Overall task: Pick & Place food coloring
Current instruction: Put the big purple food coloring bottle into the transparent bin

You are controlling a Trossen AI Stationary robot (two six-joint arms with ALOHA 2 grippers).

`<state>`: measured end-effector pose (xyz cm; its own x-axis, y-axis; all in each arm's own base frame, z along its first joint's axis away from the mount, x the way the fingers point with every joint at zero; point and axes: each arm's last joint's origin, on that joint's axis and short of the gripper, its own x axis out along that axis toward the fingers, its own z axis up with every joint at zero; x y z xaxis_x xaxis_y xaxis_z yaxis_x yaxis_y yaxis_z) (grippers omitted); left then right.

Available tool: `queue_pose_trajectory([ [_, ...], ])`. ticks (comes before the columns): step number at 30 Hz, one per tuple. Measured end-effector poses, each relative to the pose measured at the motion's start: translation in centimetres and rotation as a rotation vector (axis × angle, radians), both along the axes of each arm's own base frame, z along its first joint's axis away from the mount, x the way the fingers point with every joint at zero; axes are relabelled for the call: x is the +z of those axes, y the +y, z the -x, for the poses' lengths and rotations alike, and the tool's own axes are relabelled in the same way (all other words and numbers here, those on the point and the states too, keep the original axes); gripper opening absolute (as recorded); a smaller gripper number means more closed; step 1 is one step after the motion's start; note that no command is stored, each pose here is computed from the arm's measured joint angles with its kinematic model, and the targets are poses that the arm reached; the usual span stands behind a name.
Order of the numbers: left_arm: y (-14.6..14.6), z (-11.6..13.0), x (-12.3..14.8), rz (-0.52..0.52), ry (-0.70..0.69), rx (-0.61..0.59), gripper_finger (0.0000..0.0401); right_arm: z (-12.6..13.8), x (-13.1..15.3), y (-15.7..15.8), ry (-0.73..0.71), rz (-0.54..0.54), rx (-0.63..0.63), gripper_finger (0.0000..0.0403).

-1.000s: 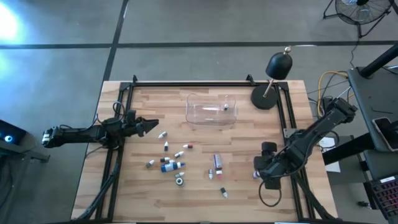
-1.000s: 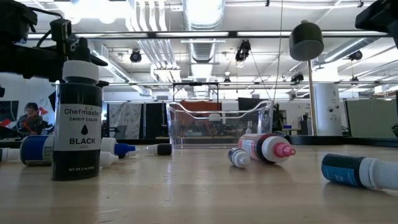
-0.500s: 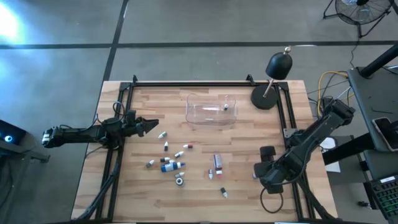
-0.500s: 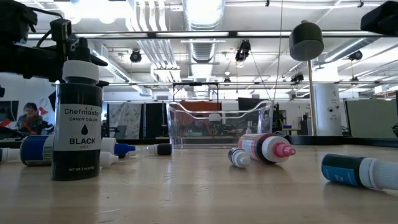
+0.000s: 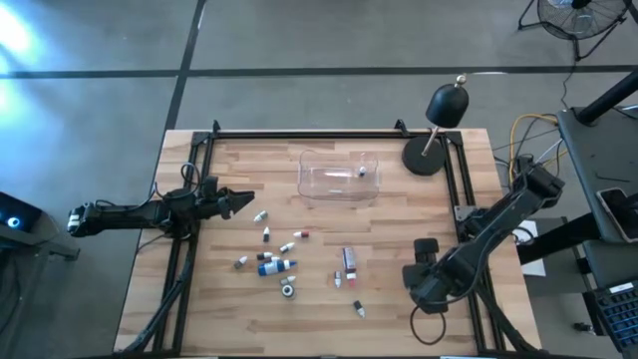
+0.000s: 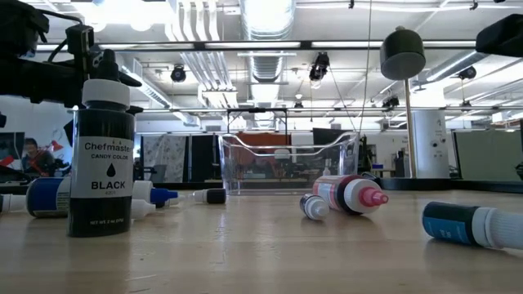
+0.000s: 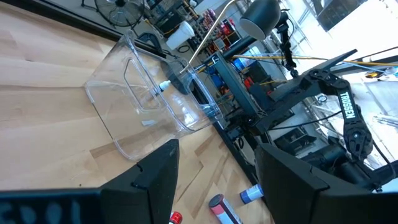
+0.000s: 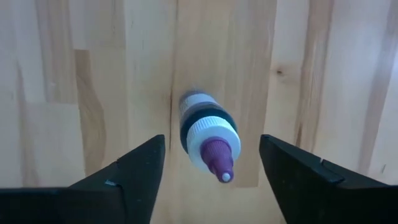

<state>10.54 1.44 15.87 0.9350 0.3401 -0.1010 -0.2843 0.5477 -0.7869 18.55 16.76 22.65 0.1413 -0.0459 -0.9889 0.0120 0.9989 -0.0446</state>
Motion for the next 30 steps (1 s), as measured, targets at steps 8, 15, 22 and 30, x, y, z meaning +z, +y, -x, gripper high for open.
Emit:
queue_pose_trajectory([
  [8, 0.00, 0.00, -0.01, 0.000, 0.000, 0.000, 0.0186, -0.07, 0.15, 0.07, -0.008, -0.009, -0.013, 0.0206],
  [15, 0.00, 0.00, -0.01, 0.000, 0.000, 0.000, 0.0186, -0.21, 0.01, 0.16, -0.016, -0.022, -0.015, 0.0203],
  [22, 0.00, 0.00, 0.00, 0.000, 0.000, 0.000, 0.0186, -0.12, -0.20, 0.09, -0.006, -0.025, -0.043, 0.0203],
  [30, 0.00, 0.00, 0.01, 0.000, 0.000, 0.000, 0.0186, -0.11, -0.20, 0.08, -0.008, -0.034, -0.111, 0.0159],
])
